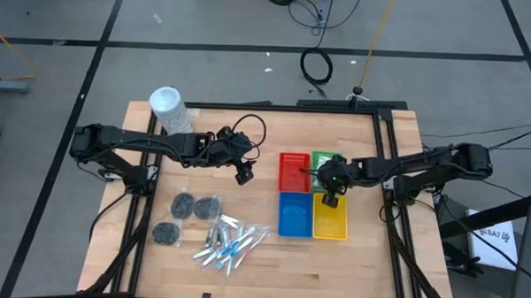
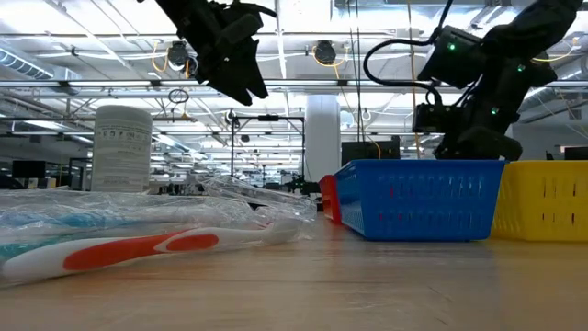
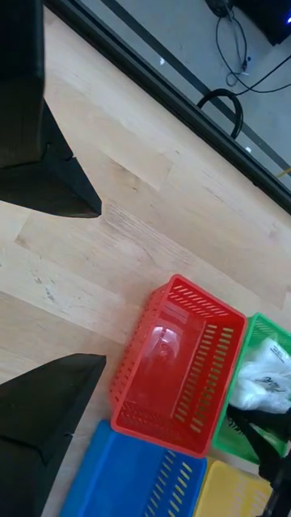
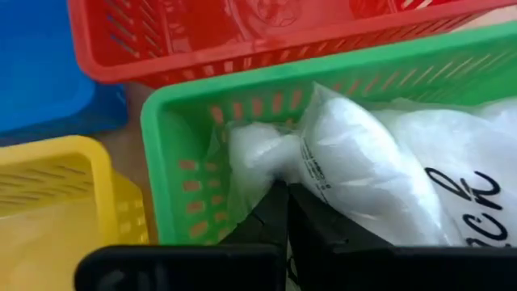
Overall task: Pick & Place Travel size toiletries
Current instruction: Put the cotton pack into the green bin, then put the black hairbrush into the orange bin
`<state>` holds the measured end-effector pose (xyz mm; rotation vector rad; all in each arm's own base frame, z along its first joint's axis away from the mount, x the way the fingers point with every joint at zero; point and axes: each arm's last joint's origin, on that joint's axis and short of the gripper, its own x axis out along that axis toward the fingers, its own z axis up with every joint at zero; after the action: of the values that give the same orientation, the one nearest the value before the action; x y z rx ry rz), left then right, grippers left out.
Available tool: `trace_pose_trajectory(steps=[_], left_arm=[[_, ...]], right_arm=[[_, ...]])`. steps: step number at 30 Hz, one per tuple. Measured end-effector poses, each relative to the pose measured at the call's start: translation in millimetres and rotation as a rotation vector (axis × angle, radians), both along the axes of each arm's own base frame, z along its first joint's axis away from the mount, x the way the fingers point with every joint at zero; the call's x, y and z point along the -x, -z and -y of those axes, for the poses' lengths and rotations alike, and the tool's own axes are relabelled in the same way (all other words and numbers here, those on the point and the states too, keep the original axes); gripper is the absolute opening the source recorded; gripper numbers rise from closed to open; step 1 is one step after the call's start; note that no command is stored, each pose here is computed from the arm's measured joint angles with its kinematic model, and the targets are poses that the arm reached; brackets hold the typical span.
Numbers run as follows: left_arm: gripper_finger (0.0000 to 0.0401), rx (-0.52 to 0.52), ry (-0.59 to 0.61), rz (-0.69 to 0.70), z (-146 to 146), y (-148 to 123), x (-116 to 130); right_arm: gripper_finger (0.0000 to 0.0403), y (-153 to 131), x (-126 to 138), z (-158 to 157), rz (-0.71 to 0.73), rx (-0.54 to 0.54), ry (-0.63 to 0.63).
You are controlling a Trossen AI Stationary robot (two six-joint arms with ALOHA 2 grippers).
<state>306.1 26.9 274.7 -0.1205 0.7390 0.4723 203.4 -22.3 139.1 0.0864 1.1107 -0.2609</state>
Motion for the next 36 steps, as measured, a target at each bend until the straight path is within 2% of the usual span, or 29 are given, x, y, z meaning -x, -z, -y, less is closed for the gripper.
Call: trace_pose_trajectory(steps=[8,13,20,29,36], left_arm=[[0.0285,0.001,-0.001,-0.005,0.0,0.3,0.5],[0.0285,0.002,-0.002,-0.004,0.0,0.3,0.5],[0.0285,0.002,-0.002,-0.004,0.0,0.3,0.5],[0.0285,0.007,-0.007,-0.001,0.0,0.2,0.4],[0.0285,0.005,-0.005,-0.001,0.0,0.2,0.4]], right_arm=[[0.0000,-15.0,7.6,-0.8,0.071,0.007,0.001],[0.0000,-36.0,13.7,-1.9,0.198,0.014,-0.003],[0.0000,-58.3,23.9,-5.3,0.340,-0.041,-0.041],[0.0000,-82.9,35.0,-7.4,0.516,-0.011,-0.069],[0.0000,-98.7,39.2,-13.2,0.646,0.041,-0.155]])
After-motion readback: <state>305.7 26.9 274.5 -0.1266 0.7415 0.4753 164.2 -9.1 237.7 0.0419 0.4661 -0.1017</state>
